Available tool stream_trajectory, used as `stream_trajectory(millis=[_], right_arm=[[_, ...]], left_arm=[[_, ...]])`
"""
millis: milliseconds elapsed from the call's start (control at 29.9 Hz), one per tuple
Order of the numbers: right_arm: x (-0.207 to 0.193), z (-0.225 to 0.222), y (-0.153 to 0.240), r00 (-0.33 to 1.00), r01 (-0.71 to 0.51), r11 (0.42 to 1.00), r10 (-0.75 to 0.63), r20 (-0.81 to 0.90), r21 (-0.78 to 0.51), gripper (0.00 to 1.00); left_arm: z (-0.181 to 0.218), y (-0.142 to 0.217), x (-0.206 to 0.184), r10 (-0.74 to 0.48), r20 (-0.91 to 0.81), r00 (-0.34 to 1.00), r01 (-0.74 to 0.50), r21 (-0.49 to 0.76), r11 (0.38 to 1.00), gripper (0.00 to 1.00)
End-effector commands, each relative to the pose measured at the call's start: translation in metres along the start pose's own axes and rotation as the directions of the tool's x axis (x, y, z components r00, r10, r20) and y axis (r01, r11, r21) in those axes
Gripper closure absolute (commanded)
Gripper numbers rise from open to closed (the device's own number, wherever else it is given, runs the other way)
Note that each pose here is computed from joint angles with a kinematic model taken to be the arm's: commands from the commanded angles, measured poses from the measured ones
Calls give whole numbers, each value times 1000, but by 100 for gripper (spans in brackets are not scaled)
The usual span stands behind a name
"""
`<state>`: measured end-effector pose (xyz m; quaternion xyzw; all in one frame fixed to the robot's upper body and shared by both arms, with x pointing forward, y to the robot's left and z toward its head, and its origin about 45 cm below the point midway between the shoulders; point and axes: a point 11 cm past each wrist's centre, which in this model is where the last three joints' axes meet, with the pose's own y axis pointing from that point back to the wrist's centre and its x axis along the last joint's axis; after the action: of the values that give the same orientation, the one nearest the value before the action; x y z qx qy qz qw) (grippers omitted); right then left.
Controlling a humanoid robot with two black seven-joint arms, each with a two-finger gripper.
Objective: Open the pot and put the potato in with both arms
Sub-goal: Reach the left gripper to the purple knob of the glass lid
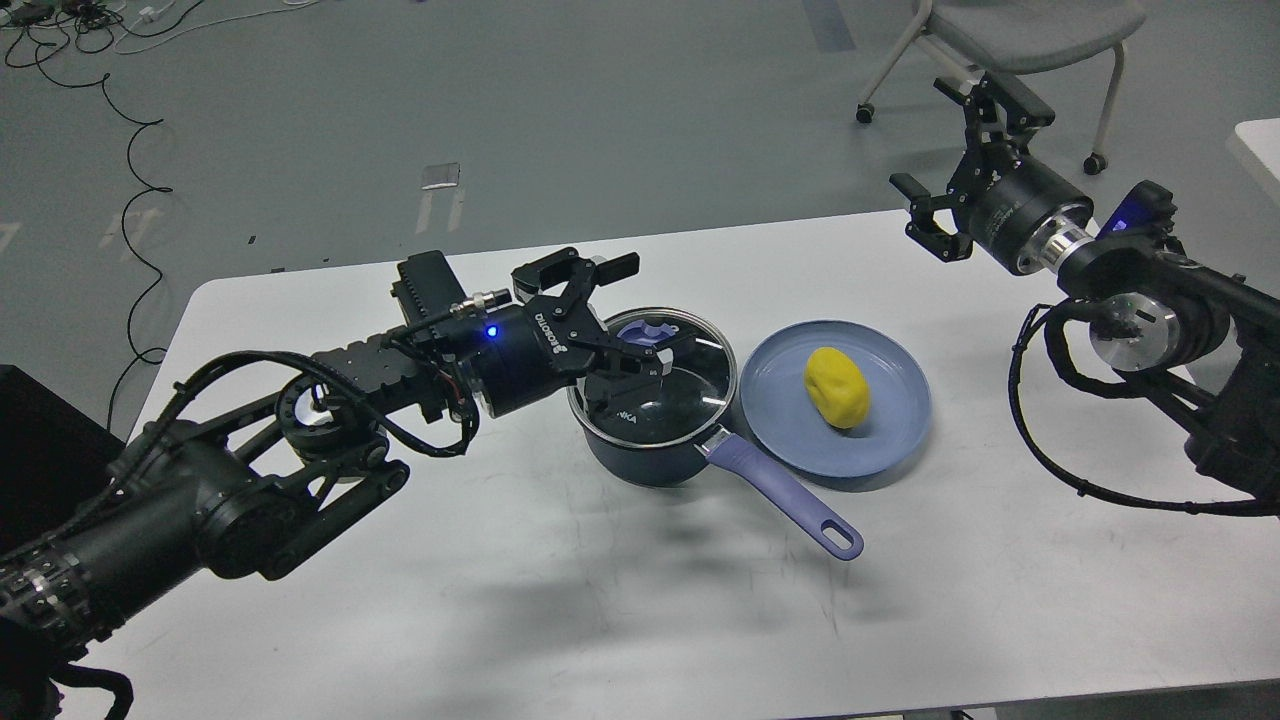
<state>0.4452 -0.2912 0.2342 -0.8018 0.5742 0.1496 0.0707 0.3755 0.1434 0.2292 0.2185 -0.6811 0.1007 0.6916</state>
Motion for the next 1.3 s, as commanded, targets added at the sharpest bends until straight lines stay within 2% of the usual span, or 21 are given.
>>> stream_trajectory(millis=[0,234,401,702,1036,1270], right_arm=[[3,0,2,1000,-6,1000,6,-3,-2,0],[11,-2,6,1000,-21,1000,21,-14,-4,0],[13,-3,7,1000,-25,1000,25,-16,-3,0],[16,-1,10,999,-30,999,30,-18,-10,0],[17,1,11,999,-32,999,32,-18,-13,0],[19,5,13,999,-39,999,38,-16,-19,0]], left_arm=[[-6,-8,-4,-24,24,999,24,9,1000,2],[-8,-22,-16,-72,27,997,72,0,997,2],[6,-27,-27,-74,44,996,76,-51,996,2],[-12,-33,-39,-91,27,995,91,16,996,2],[-7,-31,-50,-119,9,993,119,4,993,2],[-17,-27,-52,-117,-25,993,118,42,992,2]])
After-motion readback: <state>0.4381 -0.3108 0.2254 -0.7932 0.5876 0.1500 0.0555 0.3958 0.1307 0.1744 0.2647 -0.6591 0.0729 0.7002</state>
